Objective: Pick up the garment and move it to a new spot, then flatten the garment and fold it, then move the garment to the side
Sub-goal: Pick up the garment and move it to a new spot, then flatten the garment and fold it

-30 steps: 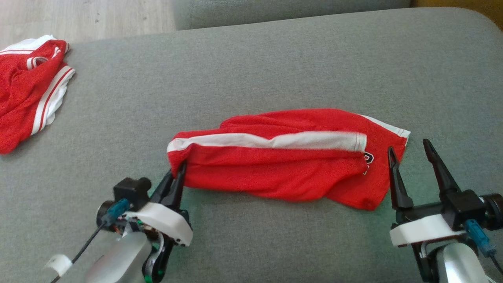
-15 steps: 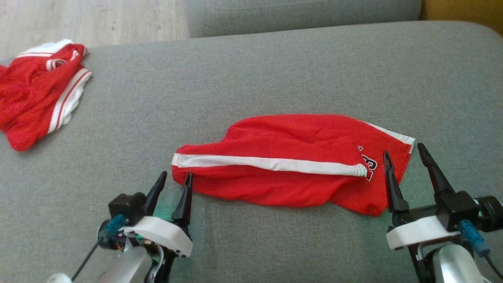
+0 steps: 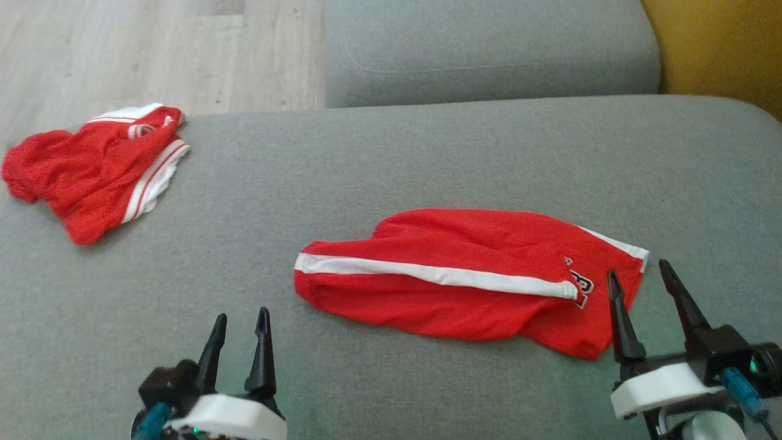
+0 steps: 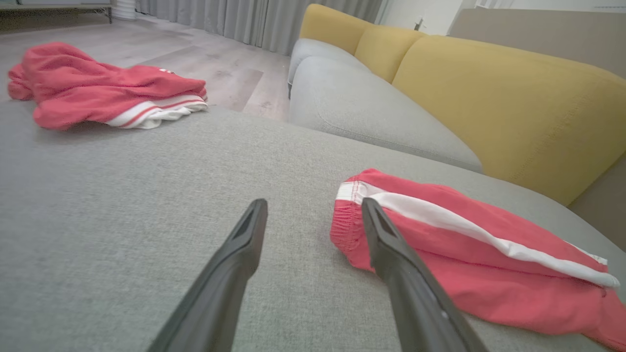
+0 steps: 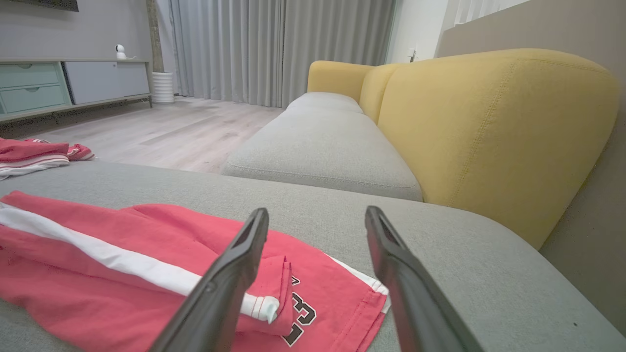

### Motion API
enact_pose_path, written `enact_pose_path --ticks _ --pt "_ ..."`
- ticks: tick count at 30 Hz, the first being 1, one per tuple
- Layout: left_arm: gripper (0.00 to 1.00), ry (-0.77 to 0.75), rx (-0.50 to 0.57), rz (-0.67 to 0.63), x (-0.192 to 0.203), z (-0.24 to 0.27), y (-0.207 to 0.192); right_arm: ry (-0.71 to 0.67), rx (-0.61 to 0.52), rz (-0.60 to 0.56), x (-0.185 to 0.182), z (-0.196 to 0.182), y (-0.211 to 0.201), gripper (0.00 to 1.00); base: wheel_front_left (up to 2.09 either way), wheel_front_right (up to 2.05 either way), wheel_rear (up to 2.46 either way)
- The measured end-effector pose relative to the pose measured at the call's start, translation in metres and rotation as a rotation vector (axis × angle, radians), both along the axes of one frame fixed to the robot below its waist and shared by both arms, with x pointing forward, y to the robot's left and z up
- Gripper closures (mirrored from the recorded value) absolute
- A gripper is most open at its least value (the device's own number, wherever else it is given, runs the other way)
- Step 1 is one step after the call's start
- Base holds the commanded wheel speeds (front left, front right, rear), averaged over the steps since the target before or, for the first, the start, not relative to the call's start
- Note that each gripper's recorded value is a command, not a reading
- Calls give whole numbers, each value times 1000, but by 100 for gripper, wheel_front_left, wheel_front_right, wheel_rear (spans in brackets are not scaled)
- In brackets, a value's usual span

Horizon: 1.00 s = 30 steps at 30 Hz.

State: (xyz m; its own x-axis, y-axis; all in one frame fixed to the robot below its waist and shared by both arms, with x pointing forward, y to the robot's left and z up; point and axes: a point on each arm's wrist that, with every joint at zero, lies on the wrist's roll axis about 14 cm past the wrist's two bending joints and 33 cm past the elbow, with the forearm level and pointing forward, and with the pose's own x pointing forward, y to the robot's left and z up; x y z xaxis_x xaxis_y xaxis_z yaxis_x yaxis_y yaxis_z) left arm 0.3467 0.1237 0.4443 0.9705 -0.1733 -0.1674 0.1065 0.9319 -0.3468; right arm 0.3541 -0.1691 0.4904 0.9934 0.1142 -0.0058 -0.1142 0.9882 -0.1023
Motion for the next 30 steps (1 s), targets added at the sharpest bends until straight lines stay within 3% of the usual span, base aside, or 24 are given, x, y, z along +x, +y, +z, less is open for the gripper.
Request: enact_pose_path --ticks 12,30 --pt "0 9 76 102 -39 -8 30 73 73 26 -16 -23 11 0 0 0 0" --pt "0 27 114 98 -41 -9 34 120 89 21 -23 -40 11 0 0 0 0"
